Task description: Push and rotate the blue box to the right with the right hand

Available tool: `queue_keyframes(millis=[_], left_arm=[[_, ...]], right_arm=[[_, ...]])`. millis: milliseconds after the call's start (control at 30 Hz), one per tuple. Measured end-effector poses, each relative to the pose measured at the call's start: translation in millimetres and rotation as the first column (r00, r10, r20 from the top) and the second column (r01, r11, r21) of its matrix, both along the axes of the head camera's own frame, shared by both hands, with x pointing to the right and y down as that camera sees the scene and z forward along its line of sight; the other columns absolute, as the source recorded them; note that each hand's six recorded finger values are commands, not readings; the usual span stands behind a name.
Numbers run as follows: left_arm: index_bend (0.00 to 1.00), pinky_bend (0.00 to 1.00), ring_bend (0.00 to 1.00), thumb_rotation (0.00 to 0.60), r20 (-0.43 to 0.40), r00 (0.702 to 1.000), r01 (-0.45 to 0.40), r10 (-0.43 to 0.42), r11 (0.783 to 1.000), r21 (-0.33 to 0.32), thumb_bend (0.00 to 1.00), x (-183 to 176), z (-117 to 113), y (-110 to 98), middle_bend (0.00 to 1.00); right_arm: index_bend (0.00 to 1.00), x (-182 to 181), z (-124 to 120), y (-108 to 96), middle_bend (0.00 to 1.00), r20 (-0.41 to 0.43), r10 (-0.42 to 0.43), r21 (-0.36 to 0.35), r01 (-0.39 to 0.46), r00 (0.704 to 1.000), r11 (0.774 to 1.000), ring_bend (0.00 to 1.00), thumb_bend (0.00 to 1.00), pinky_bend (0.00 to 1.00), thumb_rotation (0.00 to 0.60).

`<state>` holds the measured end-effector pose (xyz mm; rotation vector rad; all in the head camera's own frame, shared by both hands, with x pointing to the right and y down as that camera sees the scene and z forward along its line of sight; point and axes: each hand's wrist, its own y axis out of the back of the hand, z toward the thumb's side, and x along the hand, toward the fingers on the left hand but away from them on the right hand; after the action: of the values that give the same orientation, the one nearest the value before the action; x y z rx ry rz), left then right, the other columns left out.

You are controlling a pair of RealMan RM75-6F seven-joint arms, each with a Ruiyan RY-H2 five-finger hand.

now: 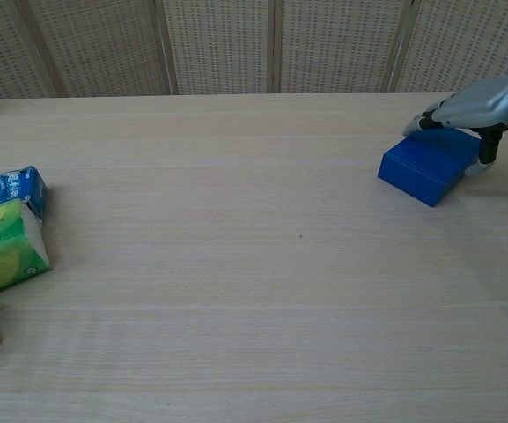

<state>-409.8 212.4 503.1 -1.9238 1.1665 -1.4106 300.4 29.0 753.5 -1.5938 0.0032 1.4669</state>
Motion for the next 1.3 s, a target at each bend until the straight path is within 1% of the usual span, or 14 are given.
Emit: queue_keyframes(millis=[200, 400, 600, 667, 700, 733, 767, 833, 933, 1033, 1167, 1300], left_arm=[[0.00, 0.00, 0.00, 0.416, -0.001, 1.000, 0.001, -0.001, 1.000, -0.002, 0.23, 3, 0, 0, 0.00], [0.00, 0.00, 0.00, 0.414, -0.003, 1.000, 0.008, -0.008, 1.000, 0.000, 0.23, 3, -1, 1, 0.00], [0.00, 0.00, 0.00, 0.411, -0.004, 1.000, 0.022, -0.022, 1.000, -0.004, 0.23, -2, 0, 2, 0.00], [0.00, 0.00, 0.00, 0.411, -0.005, 1.000, 0.023, -0.023, 1.000, -0.003, 0.23, -3, 1, 2, 0.00], [0.00, 0.00, 0.00, 0.412, -0.006, 1.000, 0.022, -0.022, 1.000, -0.003, 0.23, -4, 1, 2, 0.00], [0.00, 0.00, 0.00, 0.413, -0.007, 1.000, 0.022, -0.022, 1.000, -0.003, 0.23, -4, 1, 3, 0.00], [0.00, 0.00, 0.00, 0.413, -0.008, 1.000, 0.022, -0.022, 1.000, -0.003, 0.23, -4, 1, 3, 0.00], [0.00, 0.00, 0.00, 0.412, -0.010, 1.000, 0.022, -0.022, 1.000, -0.003, 0.23, -5, 1, 3, 0.00], [0.00, 0.00, 0.00, 0.412, -0.014, 1.000, 0.024, -0.024, 1.000, -0.005, 0.23, -5, 2, 3, 0.00], [0.00, 0.00, 0.00, 0.410, -0.017, 1.000, 0.022, -0.023, 1.000, -0.006, 0.23, -5, 4, 3, 0.00], [0.00, 0.00, 0.00, 0.412, -0.021, 1.000, 0.019, -0.019, 1.000, -0.004, 0.23, -4, 4, 3, 0.00], [0.00, 0.00, 0.00, 0.412, -0.026, 1.000, 0.017, -0.018, 1.000, -0.004, 0.23, -4, 6, 2, 0.00]], right_arm=[[0.00, -5, 11, 4, 0.00, 0.003, -0.005, -0.012, 0.005, 1.000, 1.000, 0.00, 0.24, 0.00, 0.600], [0.00, -21, 17, -1, 0.00, 0.006, -0.034, -0.016, 0.034, 0.999, 0.999, 0.00, 0.23, 0.00, 0.600], [0.00, -31, 21, -1, 0.00, 0.011, -0.035, -0.025, 0.035, 0.999, 0.999, 0.00, 0.24, 0.00, 0.600], [0.00, -33, 22, -1, 0.00, 0.015, -0.034, -0.025, 0.034, 0.999, 0.999, 0.00, 0.24, 0.02, 0.600], [0.00, -34, 22, -1, 0.00, 0.018, -0.033, -0.023, 0.034, 0.999, 0.999, 0.01, 0.24, 0.06, 0.600], [0.00, -35, 22, -1, 0.00, 0.022, -0.031, -0.022, 0.032, 0.999, 0.999, 0.06, 0.24, 0.12, 0.600], [0.00, -36, 22, -1, 0.01, 0.028, -0.028, -0.019, 0.028, 0.999, 0.999, 0.10, 0.25, 0.16, 0.600], [0.02, -37, 21, -2, 0.09, 0.038, -0.023, -0.015, 0.024, 0.999, 1.000, 0.24, 0.26, 0.26, 0.600], [0.12, -39, 19, -4, 0.24, 0.055, -0.014, -0.005, 0.015, 0.998, 1.000, 0.39, 0.27, 0.36, 0.600], [0.15, -38, 17, -5, 0.30, 0.064, -0.006, -0.001, 0.006, 0.998, 1.000, 0.46, 0.29, 0.40, 0.600], [0.17, -38, 12, -8, 0.31, 0.076, 0.003, 0.008, -0.004, 0.997, 1.000, 0.49, 0.29, 0.40, 0.600], [0.20, -37, 7, -11, 0.32, 0.096, 0.018, 0.019, -0.020, 0.995, 1.000, 0.54, 0.29, 0.42, 0.600]])
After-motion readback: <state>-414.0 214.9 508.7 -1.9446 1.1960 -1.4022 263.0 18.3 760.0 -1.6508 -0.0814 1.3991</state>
